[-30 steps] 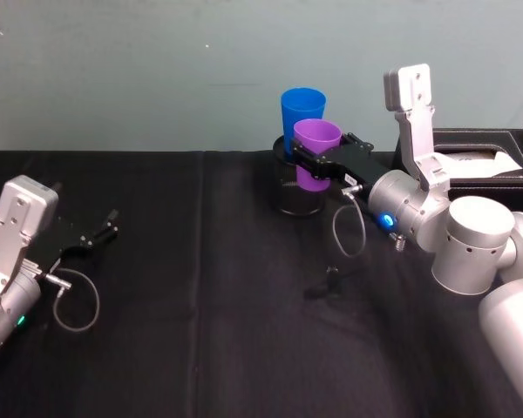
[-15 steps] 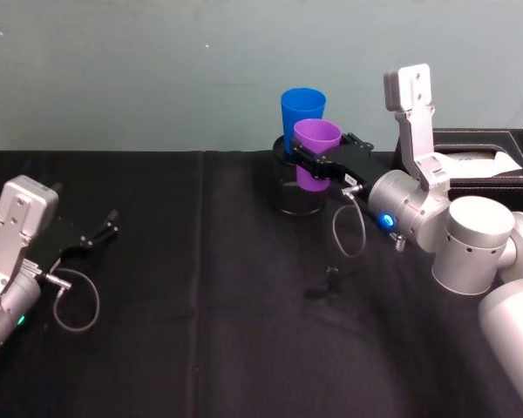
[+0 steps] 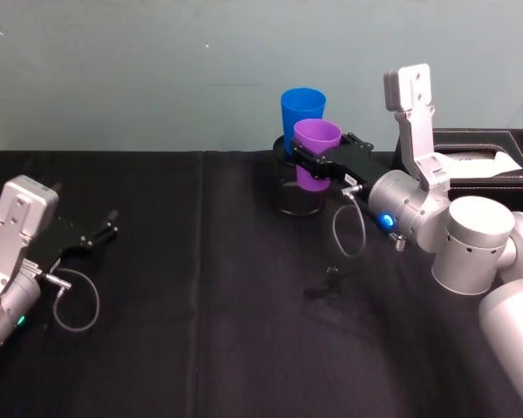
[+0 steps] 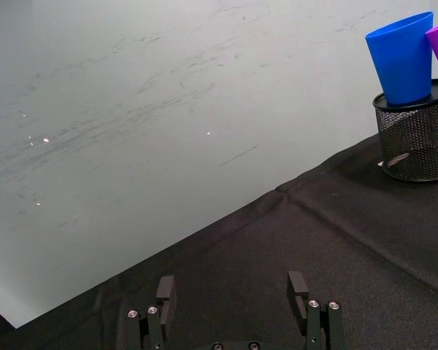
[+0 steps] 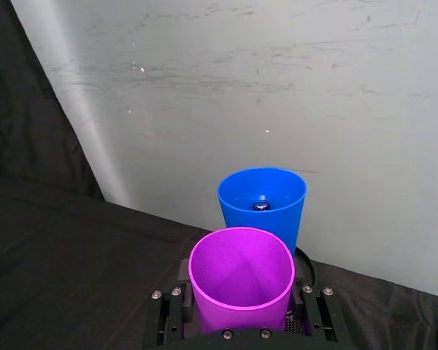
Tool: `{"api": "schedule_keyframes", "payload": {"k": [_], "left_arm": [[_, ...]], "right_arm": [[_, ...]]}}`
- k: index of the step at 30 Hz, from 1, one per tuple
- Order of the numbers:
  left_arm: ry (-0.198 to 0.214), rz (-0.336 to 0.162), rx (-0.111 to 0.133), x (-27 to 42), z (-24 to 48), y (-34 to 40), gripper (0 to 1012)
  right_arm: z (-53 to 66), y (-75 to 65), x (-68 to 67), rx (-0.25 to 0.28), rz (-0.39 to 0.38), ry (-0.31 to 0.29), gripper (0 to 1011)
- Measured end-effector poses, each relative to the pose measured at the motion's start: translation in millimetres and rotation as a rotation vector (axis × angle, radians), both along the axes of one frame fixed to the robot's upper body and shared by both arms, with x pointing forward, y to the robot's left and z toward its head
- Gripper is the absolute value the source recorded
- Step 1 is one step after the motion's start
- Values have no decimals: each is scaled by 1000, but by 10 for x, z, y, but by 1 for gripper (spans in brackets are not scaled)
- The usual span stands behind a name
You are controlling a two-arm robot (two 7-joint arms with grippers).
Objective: Pick up one cup with a gripper and tap it against the other cup.
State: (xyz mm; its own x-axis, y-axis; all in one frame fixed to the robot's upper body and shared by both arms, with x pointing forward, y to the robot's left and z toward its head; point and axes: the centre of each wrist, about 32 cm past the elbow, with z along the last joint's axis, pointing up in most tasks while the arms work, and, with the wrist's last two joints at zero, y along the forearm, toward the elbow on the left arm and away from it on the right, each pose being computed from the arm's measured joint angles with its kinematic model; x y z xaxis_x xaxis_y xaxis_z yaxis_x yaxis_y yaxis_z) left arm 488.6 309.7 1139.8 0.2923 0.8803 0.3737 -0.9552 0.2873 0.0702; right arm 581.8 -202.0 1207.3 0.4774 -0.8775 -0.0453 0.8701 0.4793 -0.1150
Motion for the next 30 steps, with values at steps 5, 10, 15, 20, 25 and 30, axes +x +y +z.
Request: {"api": "schedule_keyframes", "payload": {"k": [5, 10, 15, 20, 25, 30], "left_arm": [[0, 0, 0, 0, 0, 0, 1000], [0, 0, 0, 0, 0, 0, 1000], [0, 0, 0, 0, 0, 0, 1000], [0, 0, 0, 0, 0, 0, 1000], [0, 0, 0, 0, 0, 0, 1000], [0, 0, 0, 0, 0, 0, 1000]], "right_arm": [[0, 0, 0, 0, 0, 0, 731], [0, 0, 0, 0, 0, 0, 731], [0, 0, 0, 0, 0, 0, 731], [0, 0, 0, 0, 0, 0, 731], [-15, -8, -64, 14, 21, 4, 731], [-77, -37, -262, 25, 42, 14, 731]]}}
